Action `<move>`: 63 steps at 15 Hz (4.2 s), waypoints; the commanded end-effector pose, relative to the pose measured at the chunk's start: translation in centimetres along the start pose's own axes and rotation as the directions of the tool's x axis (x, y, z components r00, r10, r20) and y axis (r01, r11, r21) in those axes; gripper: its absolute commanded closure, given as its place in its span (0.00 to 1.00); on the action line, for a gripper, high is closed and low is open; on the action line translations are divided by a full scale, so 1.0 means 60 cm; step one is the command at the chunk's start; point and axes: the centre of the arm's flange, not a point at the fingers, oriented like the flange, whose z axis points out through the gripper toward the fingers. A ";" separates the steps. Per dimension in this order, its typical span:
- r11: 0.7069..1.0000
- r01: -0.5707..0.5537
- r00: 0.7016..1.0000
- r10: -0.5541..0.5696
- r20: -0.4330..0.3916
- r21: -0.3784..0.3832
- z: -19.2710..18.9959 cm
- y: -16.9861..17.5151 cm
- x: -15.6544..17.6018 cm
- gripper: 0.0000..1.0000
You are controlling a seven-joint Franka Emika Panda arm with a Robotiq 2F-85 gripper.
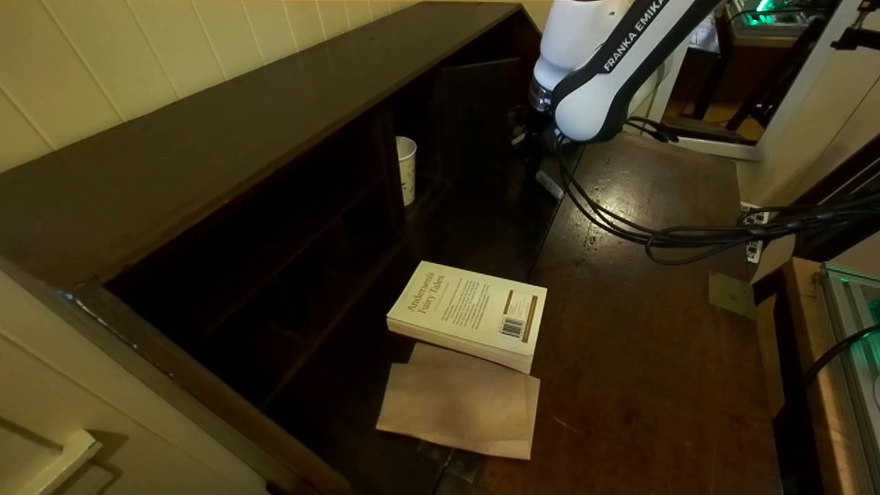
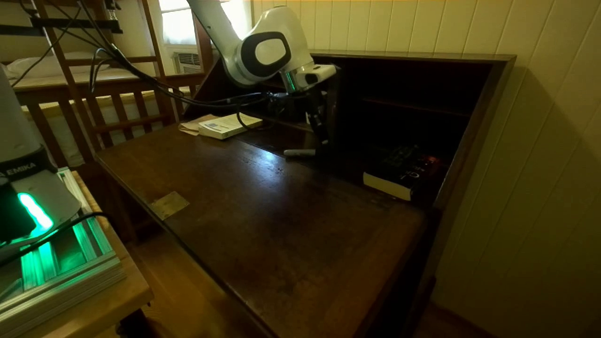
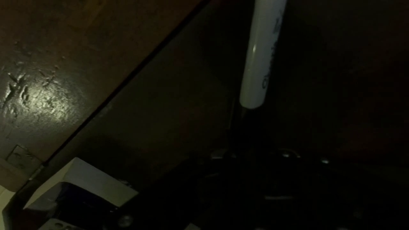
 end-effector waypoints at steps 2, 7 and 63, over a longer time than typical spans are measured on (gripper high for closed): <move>0.996 0.084 0.996 -0.084 -0.036 0.016 -0.050 -0.067 -0.006 0.96; 0.973 0.226 0.970 -0.221 -0.102 0.047 -0.113 -0.148 -0.022 0.96; 0.518 0.825 0.554 -0.819 -0.148 0.225 -0.079 -0.285 -0.153 0.06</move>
